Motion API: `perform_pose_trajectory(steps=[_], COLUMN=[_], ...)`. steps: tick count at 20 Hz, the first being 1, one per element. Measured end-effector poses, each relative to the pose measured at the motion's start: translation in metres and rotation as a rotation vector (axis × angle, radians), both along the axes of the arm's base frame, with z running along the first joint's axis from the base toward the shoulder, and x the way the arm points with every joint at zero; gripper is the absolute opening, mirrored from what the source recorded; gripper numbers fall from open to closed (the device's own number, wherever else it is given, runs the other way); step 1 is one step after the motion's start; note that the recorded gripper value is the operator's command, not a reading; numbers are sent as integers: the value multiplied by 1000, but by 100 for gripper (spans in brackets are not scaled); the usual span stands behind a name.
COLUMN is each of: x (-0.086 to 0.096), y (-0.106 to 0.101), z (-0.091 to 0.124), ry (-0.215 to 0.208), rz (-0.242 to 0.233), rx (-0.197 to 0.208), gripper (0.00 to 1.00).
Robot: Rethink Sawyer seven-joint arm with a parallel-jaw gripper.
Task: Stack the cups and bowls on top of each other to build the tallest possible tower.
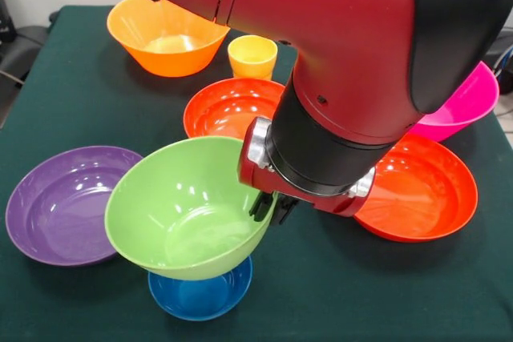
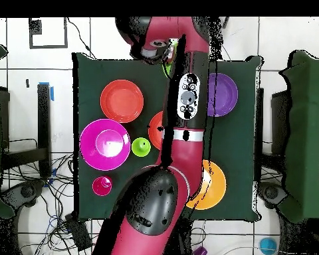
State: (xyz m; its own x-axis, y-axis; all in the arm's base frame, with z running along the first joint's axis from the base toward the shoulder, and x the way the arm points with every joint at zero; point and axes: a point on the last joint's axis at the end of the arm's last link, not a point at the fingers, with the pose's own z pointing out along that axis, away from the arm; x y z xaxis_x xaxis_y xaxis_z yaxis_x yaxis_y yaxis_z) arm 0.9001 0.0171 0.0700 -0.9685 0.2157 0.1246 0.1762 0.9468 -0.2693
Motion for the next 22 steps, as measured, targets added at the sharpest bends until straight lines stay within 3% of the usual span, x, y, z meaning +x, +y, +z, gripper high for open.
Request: perform_pose_trajectory(steps=[22], x=[-4], y=[-11], z=[-7], ry=[14], rz=[-10], rx=[2], gripper=[0])
